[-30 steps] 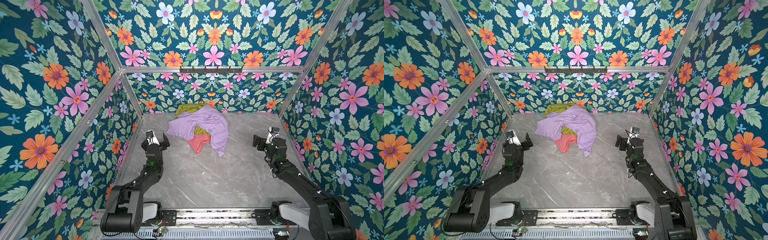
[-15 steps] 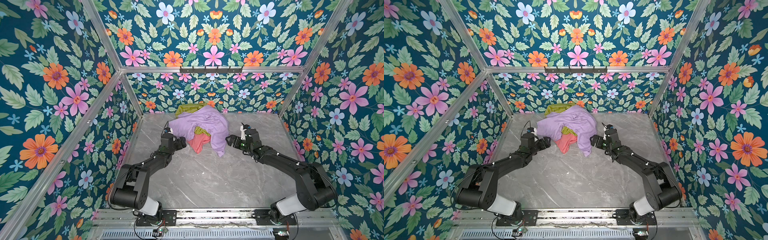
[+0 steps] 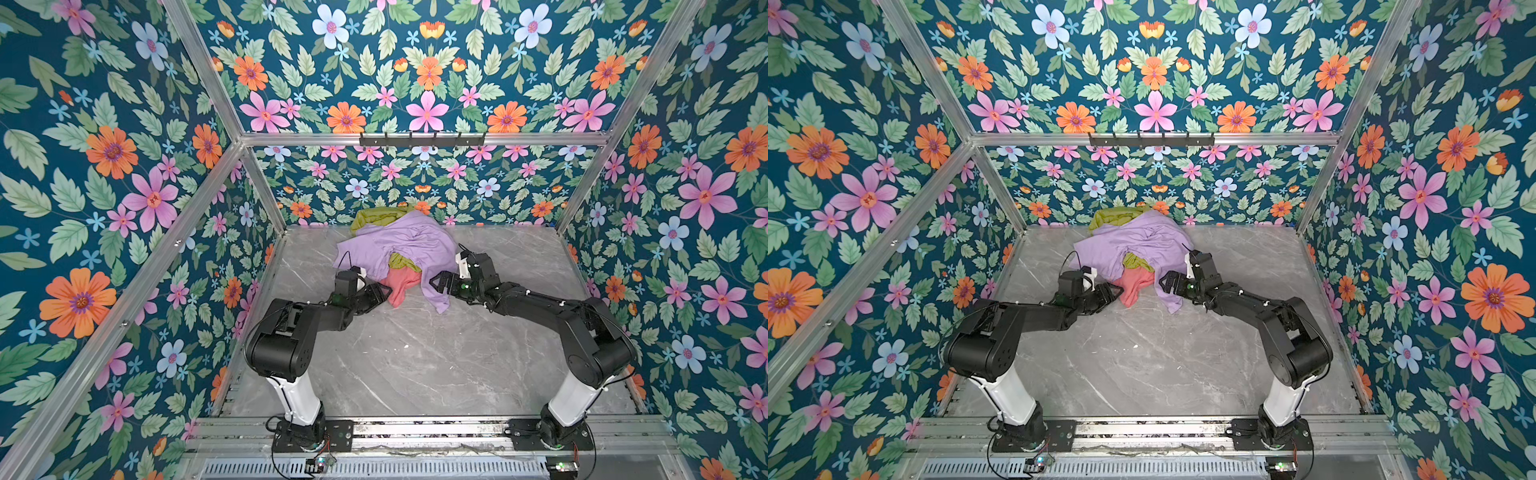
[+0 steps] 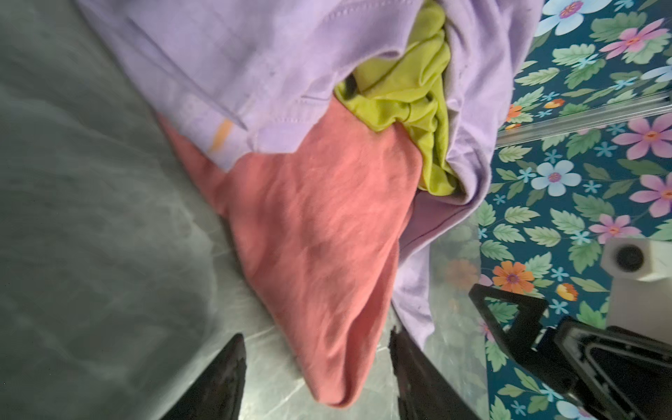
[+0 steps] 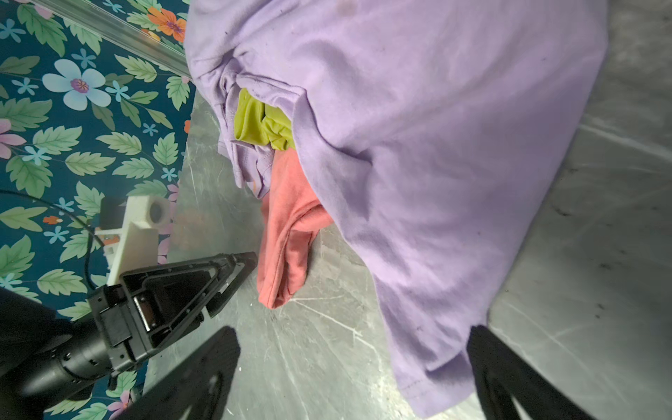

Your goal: Pick out a specific cloth from the pile

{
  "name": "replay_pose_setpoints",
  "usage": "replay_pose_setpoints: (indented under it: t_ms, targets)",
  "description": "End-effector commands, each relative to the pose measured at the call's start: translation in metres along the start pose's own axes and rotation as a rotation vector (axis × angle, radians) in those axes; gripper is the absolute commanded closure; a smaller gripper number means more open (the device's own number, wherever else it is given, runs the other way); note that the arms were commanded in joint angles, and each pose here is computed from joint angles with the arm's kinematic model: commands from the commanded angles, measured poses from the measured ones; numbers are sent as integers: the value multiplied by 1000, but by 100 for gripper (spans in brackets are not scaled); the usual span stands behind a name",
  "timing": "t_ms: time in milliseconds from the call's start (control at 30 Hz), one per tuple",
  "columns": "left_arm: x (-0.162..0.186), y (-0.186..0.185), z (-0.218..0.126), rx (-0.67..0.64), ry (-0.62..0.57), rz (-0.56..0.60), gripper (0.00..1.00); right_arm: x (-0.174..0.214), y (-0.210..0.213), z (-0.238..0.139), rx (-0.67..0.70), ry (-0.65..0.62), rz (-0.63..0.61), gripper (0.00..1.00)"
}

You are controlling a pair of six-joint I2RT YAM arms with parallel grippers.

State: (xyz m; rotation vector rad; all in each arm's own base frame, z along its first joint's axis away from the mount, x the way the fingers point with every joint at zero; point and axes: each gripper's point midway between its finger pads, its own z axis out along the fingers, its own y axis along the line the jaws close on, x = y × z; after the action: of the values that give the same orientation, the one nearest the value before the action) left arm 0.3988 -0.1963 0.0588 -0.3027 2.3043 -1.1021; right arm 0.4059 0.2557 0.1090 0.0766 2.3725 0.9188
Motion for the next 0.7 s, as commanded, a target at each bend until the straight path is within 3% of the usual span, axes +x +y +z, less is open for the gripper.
replay_pose_setpoints:
  t_ms: [0, 267, 667]
  targets:
    - [-1, -12, 8, 76, 7, -15, 39, 4, 8, 3, -19, 21, -5, 1]
    - [0, -3, 21, 45, 48, -33, 54, 10, 11, 5, -19, 41, -14, 1]
    - [-3, -4, 23, 35, 56, -24, 84, 16, 15, 4, -36, 53, -20, 1]
